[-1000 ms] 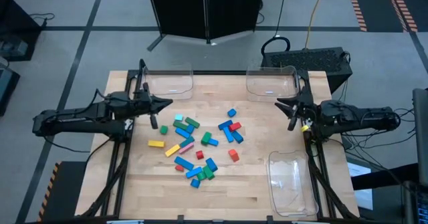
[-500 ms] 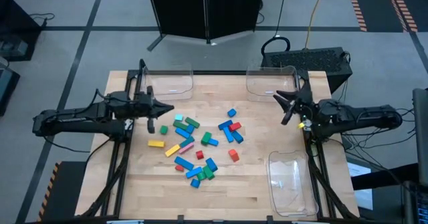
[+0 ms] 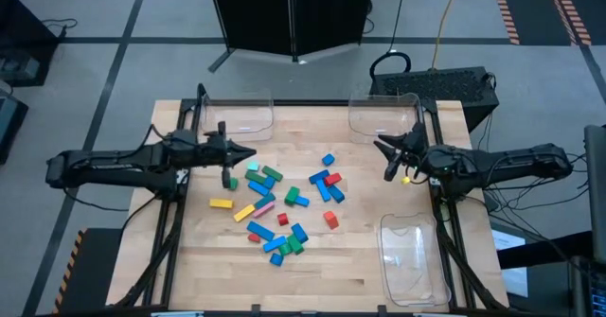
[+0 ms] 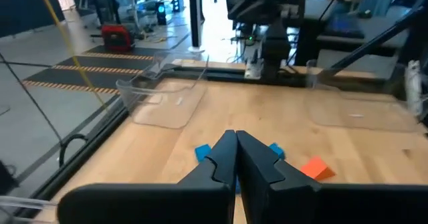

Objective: Sort blocks by size
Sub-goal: Put the light blue half-circle block into the top left transparent bin

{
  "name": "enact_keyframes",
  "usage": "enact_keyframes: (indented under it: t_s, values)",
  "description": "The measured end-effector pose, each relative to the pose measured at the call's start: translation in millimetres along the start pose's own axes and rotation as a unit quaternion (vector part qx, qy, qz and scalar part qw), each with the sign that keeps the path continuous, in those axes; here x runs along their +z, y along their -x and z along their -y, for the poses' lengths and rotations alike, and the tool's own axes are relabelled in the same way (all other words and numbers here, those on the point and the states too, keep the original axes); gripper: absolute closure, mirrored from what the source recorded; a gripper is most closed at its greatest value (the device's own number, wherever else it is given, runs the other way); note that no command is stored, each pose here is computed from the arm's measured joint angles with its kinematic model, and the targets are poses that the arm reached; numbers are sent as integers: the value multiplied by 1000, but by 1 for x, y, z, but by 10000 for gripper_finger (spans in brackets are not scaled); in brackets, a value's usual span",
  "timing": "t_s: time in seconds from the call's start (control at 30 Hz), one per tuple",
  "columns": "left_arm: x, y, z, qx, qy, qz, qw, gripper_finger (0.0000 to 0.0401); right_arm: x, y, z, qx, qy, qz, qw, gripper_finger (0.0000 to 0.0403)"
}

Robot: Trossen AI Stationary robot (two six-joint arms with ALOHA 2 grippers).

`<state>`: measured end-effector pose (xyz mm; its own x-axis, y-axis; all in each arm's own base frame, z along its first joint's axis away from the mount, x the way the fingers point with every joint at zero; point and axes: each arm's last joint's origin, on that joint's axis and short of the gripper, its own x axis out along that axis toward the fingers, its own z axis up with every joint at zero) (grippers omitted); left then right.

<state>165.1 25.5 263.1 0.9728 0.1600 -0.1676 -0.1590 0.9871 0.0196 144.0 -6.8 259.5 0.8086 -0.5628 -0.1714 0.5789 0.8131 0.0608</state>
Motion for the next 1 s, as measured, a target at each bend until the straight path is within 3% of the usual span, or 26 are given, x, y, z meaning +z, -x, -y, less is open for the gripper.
enact_keyframes:
  t_s: [0.2, 0.37, 0.53, 0.67, 1.0]
  values:
    - [-6, -11, -1, 20, -11, -25, 999, 346, 2, 0, 0, 1, -2, 9, 1000, 307]
    - [-12, -16, -2, 36, 11, -50, 998, 319, 10, 0, -1, 3, 6, 44, 999, 307]
    - [-30, -22, -3, 65, 42, -127, 989, 294, 22, -1, 2, -10, 13, 91, 996, 307]
    - [-38, -26, -3, 73, 72, -174, 979, 270, 26, -3, 6, -28, 18, 89, 995, 302]
    - [-15, -30, -4, 103, 82, -256, 958, 230, 41, -19, 0, -26, 42, 46, 998, 268]
